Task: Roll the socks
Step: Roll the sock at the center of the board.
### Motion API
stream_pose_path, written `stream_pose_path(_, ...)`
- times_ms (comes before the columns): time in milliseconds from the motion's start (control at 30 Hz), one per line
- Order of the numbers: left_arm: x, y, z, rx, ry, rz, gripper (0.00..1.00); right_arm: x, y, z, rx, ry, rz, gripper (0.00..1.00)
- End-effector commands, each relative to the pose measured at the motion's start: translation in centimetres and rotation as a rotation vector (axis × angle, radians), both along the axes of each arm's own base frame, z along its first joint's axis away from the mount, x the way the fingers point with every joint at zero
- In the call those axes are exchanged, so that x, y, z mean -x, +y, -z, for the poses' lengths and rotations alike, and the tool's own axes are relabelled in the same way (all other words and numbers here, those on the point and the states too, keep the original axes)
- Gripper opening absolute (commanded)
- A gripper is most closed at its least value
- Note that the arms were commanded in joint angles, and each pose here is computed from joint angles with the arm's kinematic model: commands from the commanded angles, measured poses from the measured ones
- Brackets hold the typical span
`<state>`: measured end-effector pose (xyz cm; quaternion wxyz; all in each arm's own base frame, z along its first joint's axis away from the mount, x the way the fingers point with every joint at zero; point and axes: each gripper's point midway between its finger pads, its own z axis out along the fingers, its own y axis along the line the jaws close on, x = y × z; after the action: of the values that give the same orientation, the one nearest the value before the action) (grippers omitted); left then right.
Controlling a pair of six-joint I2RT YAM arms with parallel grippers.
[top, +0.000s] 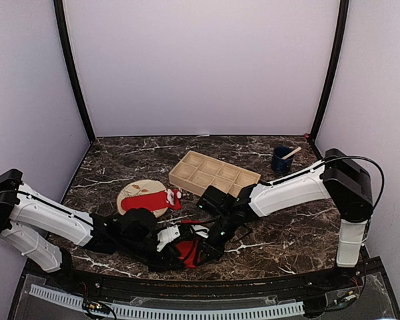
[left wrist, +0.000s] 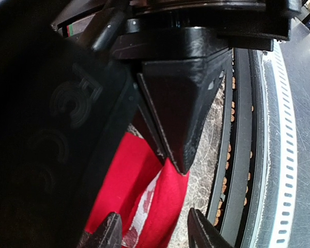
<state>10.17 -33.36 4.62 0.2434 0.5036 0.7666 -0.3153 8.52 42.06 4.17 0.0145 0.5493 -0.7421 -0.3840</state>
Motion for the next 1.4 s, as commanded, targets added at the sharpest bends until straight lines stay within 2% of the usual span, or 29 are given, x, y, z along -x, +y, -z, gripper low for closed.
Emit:
stream_pose_path(0, -0.5, 0.1, -0.1, -0.021, -0.040, -0.011, 0.45, 0.2, -0.1, 0.1, -0.009, 0.025, -0.007, 0.00)
stream_pose_path(300, 0.5, 0.3, 0.7, -0.046, 0.018, 0.015, 0.34, 0.1, -0.2, 0.2, -0.008, 0.028, -0.008, 0.00)
stream_pose_path(633, 1.7, 0.3, 1.7, -0.073, 0.105, 0.042, 0.31, 0.0, -0.2, 0.0, -0.015, 0.028, -0.002, 0.00)
stream_pose_path(800, 1.9, 0.3, 2.0, -0.083, 0.122, 0.040, 0.27, 0.4, -0.8, 0.5, -0.005, 0.041, 0.002, 0.00)
stream_pose_path(1367, 2.1, 0.2, 2.1, -0.076, 0.144, 0.046, 0.00, 0.4, -0.9, 0.9, 0.000, 0.060, 0.022, 0.00)
